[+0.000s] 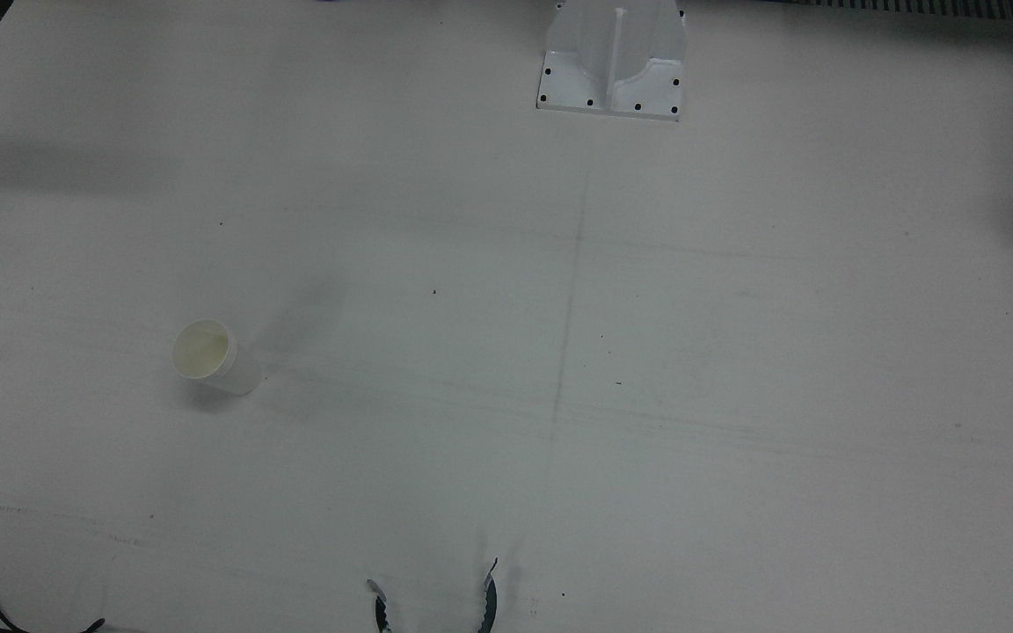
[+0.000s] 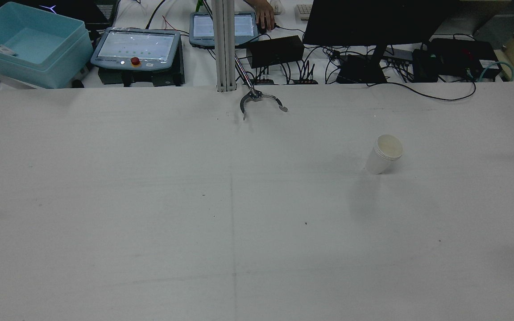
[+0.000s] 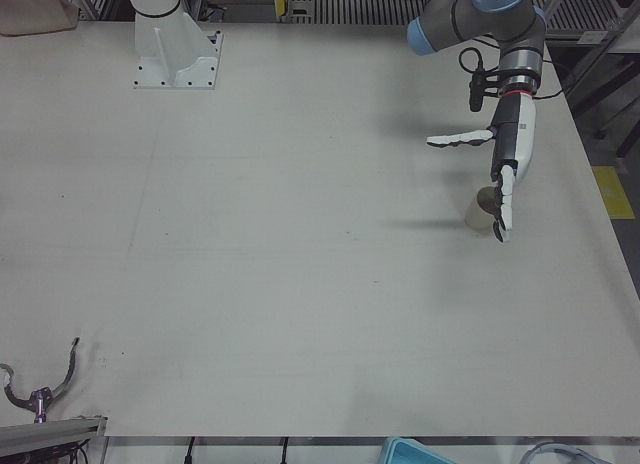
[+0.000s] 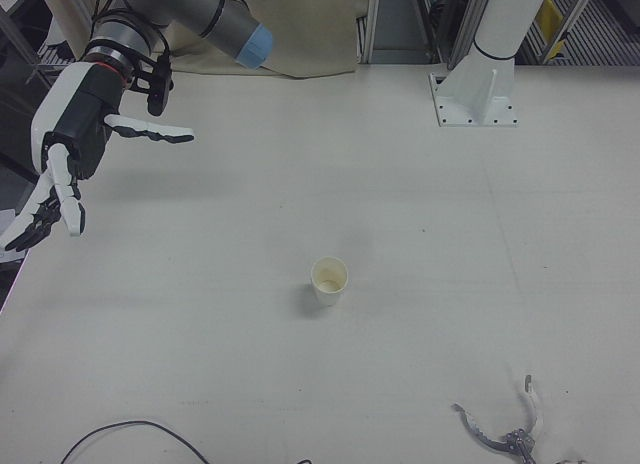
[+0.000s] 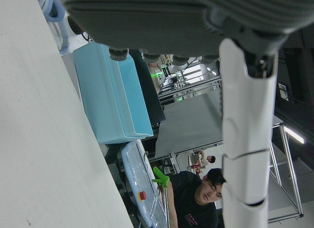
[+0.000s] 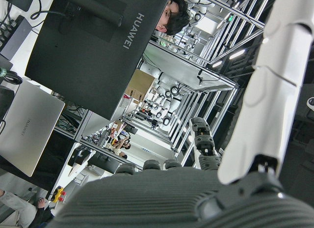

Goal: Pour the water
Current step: 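Move the left hand toward the white cup beside it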

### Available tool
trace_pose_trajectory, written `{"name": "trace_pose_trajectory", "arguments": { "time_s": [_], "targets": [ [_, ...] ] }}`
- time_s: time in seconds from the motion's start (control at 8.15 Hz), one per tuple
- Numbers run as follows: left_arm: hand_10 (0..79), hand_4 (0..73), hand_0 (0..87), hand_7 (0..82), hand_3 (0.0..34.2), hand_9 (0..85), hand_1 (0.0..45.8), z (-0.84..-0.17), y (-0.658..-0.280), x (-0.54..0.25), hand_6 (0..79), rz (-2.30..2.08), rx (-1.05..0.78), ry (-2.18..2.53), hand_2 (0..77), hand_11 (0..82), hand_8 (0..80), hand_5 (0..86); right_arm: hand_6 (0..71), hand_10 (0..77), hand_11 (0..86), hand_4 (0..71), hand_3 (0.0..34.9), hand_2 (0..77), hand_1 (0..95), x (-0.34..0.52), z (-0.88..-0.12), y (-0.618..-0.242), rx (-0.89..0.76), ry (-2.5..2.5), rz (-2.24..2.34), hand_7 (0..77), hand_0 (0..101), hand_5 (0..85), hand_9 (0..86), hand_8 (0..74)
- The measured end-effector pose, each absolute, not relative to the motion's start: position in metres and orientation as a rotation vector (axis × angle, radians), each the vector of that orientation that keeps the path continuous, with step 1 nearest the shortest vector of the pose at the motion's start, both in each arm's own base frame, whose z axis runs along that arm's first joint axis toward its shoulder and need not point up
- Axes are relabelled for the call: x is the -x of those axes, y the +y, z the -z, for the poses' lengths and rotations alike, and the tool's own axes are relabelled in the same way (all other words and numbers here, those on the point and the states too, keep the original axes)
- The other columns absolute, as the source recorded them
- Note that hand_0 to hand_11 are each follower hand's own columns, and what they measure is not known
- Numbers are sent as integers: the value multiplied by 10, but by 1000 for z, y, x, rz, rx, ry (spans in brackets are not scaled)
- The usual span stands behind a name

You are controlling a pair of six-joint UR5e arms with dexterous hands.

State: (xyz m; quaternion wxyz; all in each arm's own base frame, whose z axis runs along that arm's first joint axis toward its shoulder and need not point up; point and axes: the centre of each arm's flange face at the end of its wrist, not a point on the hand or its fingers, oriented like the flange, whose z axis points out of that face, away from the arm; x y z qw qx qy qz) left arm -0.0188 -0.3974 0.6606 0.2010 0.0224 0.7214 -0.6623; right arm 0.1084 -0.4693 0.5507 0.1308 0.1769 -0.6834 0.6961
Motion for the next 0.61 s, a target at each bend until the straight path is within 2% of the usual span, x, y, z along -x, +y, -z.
{"name": "trace_pose_trajectory", "arguments": {
  "time_s": [0.37,0.61],
  "targets": [
    [0,11,635,11,91,11,256,-660,-398,18,0,1841,-62,2024,11,22,0,11,5,5,5,60,0,5,153,-108,-550,-469,-513,-1985,-2020,11,549,55,5,5],
    [0,11,607,11,101,11,224,-674,-399,17,0,1813,-74,2045,11,22,0,11,5,5,5,60,0,5,153,-109,-549,-468,-514,-1986,-2018,11,548,55,5,5]
  ]
}}
